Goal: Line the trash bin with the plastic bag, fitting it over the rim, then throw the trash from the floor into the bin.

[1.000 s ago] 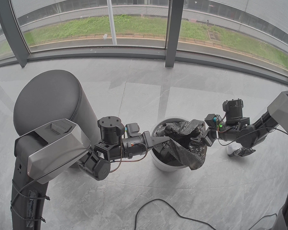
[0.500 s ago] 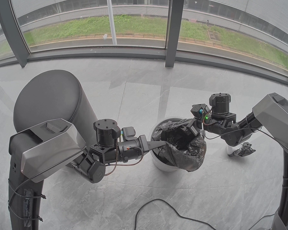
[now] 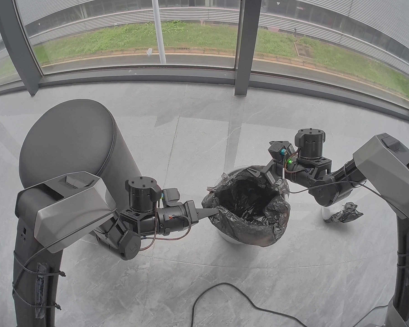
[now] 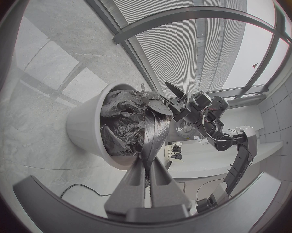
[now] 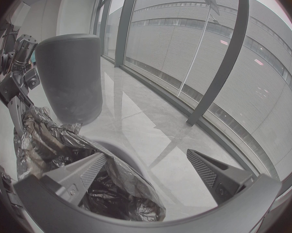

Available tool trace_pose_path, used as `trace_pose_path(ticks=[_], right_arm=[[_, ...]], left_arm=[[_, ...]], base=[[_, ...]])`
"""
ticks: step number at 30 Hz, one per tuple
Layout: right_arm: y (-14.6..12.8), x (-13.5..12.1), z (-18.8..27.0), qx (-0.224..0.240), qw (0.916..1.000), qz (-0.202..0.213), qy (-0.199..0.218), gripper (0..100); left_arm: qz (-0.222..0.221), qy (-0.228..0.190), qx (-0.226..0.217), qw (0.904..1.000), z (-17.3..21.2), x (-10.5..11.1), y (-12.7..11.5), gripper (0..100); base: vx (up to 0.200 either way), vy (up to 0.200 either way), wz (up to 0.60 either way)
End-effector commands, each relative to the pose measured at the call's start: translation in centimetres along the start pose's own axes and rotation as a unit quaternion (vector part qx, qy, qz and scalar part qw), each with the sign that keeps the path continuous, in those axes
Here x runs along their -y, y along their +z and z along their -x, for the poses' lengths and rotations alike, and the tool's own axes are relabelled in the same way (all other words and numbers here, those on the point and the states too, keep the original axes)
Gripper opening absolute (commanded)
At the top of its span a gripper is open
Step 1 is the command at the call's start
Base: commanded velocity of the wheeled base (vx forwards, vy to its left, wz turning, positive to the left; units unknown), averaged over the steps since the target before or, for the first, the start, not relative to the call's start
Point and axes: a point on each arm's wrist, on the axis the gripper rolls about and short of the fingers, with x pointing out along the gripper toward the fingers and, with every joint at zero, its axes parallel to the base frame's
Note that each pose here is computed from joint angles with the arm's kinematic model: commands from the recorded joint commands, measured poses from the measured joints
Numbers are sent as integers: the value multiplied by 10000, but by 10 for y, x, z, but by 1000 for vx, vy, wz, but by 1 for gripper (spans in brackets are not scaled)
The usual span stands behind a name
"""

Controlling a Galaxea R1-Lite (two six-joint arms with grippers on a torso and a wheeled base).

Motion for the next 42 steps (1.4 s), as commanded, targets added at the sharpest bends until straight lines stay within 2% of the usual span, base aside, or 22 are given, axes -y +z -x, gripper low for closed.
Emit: trace_pose_path(ticks=[1,13,14,20,28,33,34,39,42], right_arm=[[-7,-7,-14,40,10000,-61,19,100],[-7,-4,-32,414,9988,-107,-241,100],[-5,-3,-32,433,9987,-103,-254,100],[-2,-3,-31,488,9982,-224,-279,100],[5,-5,-37,670,9967,-313,-326,100],[4,-15,-49,725,9963,-336,-320,100],[3,-16,-52,693,9964,-341,-346,100],[7,-16,-45,660,9967,-352,-326,100],[10,-12,-30,560,9973,-367,-303,100]], left_arm=[[-7,52,40,10000,4,-3,3,0],[-71,332,19,9994,10,-15,9,0],[-88,335,39,9994,9,-16,11,100],[-131,340,111,9993,7,-15,21,100],[-101,461,181,9987,7,-21,21,100],[-127,700,241,9972,5,-30,18,100],[-96,891,287,9956,4,-31,18,100],[-64,1280,299,9913,2,-38,18,100],[-171,1509,452,9874,0,-41,23,100]], base=[[0,0,0],[0,0,0],[0,0,0],[0,0,0],[0,0,0],[0,0,0],[0,0,0],[0,0,0],[0,0,0]])
